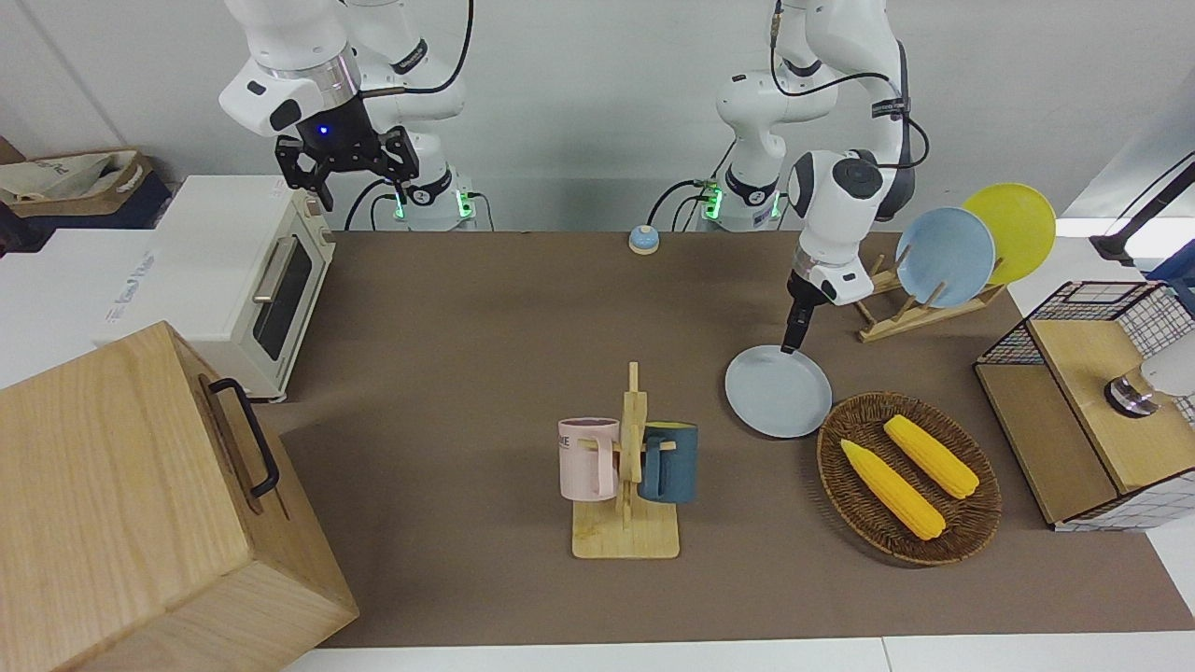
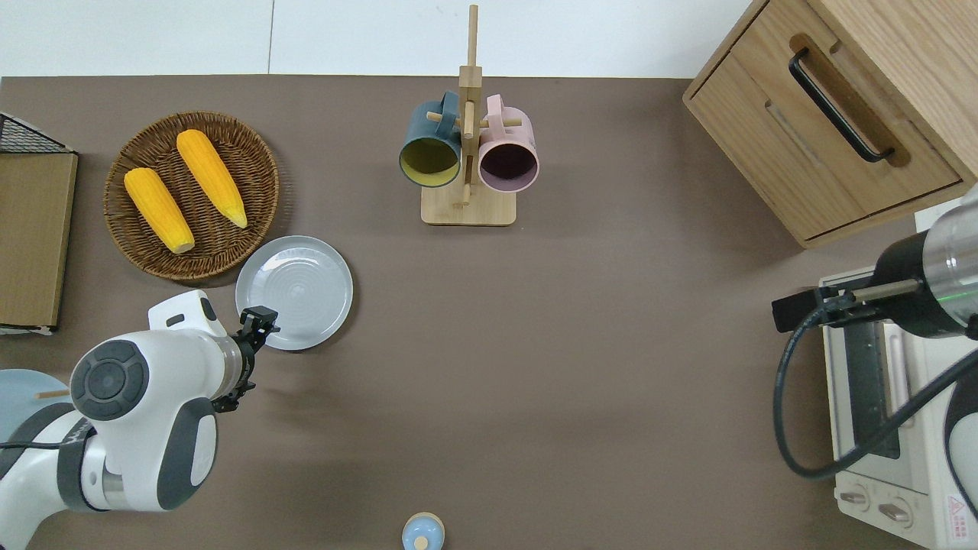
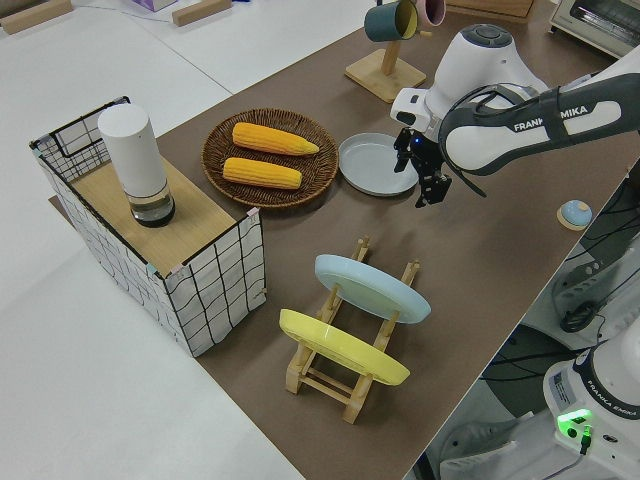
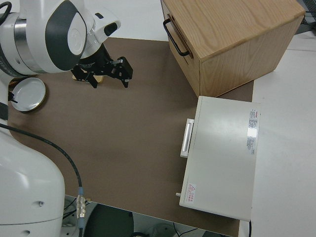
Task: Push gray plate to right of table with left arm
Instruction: 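Move the left gripper to the gray plate's edge nearest the robot, then push the gray plate with the left gripper away from the basket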
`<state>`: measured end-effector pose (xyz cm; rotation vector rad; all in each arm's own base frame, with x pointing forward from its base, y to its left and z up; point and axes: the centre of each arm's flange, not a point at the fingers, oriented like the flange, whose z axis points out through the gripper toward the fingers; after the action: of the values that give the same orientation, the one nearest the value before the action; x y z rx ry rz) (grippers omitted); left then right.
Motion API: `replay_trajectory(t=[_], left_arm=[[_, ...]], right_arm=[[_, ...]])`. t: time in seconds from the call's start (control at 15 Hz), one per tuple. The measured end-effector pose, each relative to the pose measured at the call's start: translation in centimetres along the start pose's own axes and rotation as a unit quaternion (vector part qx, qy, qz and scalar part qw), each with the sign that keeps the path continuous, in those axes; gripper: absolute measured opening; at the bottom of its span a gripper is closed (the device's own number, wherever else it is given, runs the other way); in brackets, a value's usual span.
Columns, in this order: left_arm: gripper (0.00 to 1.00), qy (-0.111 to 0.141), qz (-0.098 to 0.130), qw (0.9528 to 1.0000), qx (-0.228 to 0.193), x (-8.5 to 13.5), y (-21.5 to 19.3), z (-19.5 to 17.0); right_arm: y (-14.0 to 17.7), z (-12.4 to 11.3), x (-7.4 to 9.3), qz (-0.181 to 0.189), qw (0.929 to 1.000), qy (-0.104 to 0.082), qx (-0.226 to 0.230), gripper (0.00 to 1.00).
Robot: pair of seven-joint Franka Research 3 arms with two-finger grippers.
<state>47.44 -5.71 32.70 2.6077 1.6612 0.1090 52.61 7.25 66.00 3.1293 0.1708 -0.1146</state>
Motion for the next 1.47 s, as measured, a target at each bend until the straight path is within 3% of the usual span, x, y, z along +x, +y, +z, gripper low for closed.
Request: replay_trajectory(t=[0.13,0.33,1.2,1.33,1.47], left_arm=[[1.0,0.0,-0.02,0.9998,-0.004,-0.6,0.0,0.8],[1.0,0.002,-0.033,0.9994,-0.004,-1.4,0.3,1.8],[0.98,0.007,-0.047,0.9988,0.002,-1.7,0.3,2.7],[0.94,0.006,-0.048,0.9988,0.004,-1.7,0.2,2.9],[0.74,0.005,-0.048,0.9988,0.007,-1.7,0.2,3.2]], right_arm=[[0.0,0.0,0.0,0.0,1.0,0.0,0.0,0.99],[0.0,0.0,0.0,0.0,1.0,0.0,0.0,0.99],[0.0,0.0,0.0,0.0,1.0,0.0,0.0,0.99],[0.0,0.0,0.0,0.0,1.0,0.0,0.0,0.99],[0.0,0.0,0.0,0.0,1.0,0.0,0.0,0.99]])
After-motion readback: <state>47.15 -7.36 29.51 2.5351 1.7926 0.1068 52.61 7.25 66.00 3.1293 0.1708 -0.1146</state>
